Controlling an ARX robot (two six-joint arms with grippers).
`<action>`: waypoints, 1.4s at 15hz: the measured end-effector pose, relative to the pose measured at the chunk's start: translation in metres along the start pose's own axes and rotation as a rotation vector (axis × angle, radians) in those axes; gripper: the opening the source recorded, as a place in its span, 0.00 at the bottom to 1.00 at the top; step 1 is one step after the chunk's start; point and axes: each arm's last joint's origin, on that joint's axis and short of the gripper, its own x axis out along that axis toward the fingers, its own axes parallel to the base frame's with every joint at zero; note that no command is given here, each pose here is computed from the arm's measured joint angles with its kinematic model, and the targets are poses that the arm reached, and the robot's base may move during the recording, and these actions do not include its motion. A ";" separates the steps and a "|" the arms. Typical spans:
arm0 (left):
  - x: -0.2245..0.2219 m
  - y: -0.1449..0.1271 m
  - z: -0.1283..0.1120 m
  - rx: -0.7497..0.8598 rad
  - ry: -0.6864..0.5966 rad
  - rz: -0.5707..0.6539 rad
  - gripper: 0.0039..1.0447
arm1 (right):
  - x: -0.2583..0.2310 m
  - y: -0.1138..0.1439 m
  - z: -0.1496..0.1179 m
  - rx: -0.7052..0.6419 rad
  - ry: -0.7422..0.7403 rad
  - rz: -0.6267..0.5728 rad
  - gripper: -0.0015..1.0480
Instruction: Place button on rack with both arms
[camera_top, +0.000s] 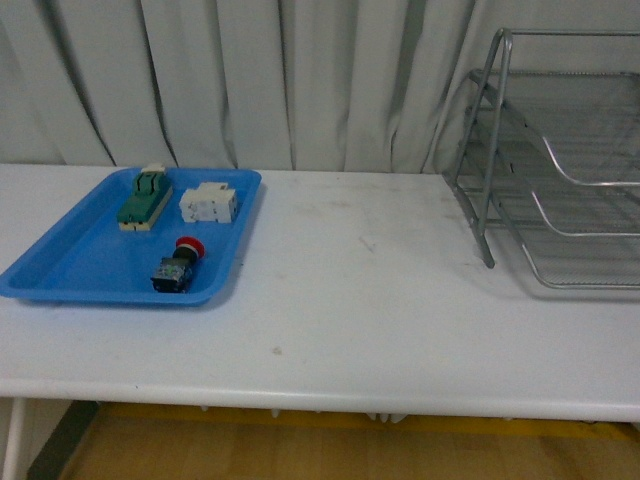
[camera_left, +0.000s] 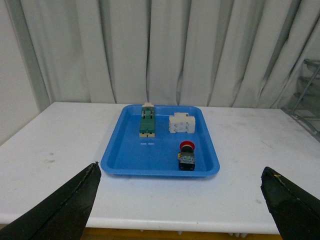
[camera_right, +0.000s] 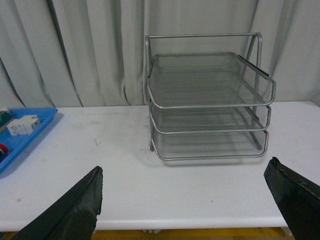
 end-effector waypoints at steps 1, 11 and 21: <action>0.000 0.000 0.000 0.000 0.000 0.000 0.94 | 0.000 0.000 0.000 0.000 0.000 0.000 0.94; 0.000 0.000 0.000 0.000 0.000 0.000 0.94 | 0.000 0.000 0.000 0.000 0.000 0.000 0.94; 0.000 0.000 0.000 0.000 0.000 0.000 0.94 | 0.000 0.000 0.000 0.000 0.000 0.000 0.94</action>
